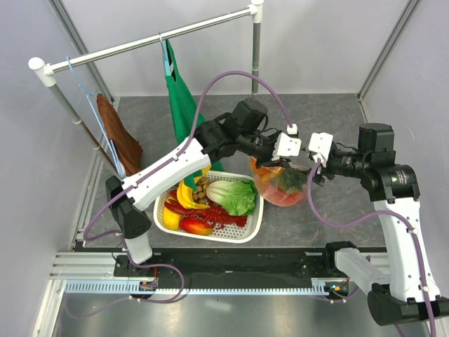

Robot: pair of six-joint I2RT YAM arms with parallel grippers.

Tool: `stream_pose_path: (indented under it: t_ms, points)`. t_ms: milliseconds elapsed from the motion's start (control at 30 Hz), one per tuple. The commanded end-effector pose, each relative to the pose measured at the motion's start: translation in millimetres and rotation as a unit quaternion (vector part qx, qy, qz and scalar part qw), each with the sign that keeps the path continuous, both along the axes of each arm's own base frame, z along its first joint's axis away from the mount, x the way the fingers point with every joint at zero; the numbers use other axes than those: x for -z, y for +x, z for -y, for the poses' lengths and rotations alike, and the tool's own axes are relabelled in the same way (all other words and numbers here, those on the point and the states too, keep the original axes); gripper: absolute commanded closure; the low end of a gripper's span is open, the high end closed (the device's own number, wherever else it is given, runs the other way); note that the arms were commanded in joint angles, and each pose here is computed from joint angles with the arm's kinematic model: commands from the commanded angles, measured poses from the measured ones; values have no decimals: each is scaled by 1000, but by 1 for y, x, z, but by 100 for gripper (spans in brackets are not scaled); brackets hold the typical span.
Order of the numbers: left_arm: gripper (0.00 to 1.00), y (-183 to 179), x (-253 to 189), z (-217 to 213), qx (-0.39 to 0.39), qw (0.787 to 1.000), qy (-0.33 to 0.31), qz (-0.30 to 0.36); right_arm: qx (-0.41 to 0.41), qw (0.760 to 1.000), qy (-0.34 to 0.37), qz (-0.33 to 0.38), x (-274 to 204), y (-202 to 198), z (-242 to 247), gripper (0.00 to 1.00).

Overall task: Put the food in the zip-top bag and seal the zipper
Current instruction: Zip the zipper food storage bag at the center of the board.

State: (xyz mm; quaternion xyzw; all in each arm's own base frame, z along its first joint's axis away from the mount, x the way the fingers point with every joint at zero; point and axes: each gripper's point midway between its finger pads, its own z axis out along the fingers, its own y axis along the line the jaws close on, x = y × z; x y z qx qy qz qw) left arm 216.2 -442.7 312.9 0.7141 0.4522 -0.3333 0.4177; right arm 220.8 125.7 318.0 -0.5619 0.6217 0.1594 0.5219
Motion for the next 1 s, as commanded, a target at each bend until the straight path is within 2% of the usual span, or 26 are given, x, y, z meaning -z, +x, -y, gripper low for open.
stream_pose_path:
  t_ms: [0,133,200,233,300,333,500,667,967]
  points:
    - [98,-10,-29,13,21,998,-42,32,-25,999,15,-16,4,2,-11,33]
    - [98,-11,-38,14,17,998,-50,26,-26,999,-9,-33,24,-1,-9,46]
    - [98,-11,-38,13,17,998,-49,27,-24,999,-22,-36,33,-2,-6,62]
    - [98,-11,-37,13,16,998,-49,28,-24,999,-24,-37,34,-3,-6,75]
    - [98,-11,-36,11,14,998,-47,29,-21,999,-24,-42,34,-4,-6,85]
    - [98,-12,-32,10,14,999,-43,28,-21,999,-23,-43,34,-5,-6,100]
    - [98,1,-22,-4,-21,999,-25,35,-4,999,-29,-39,31,-5,-1,100]
    - [98,27,-12,-33,-68,998,-16,6,15,998,-44,-41,38,-5,6,100]
    - [98,59,-16,-89,-134,991,-14,21,41,997,-39,-47,36,-3,10,100]
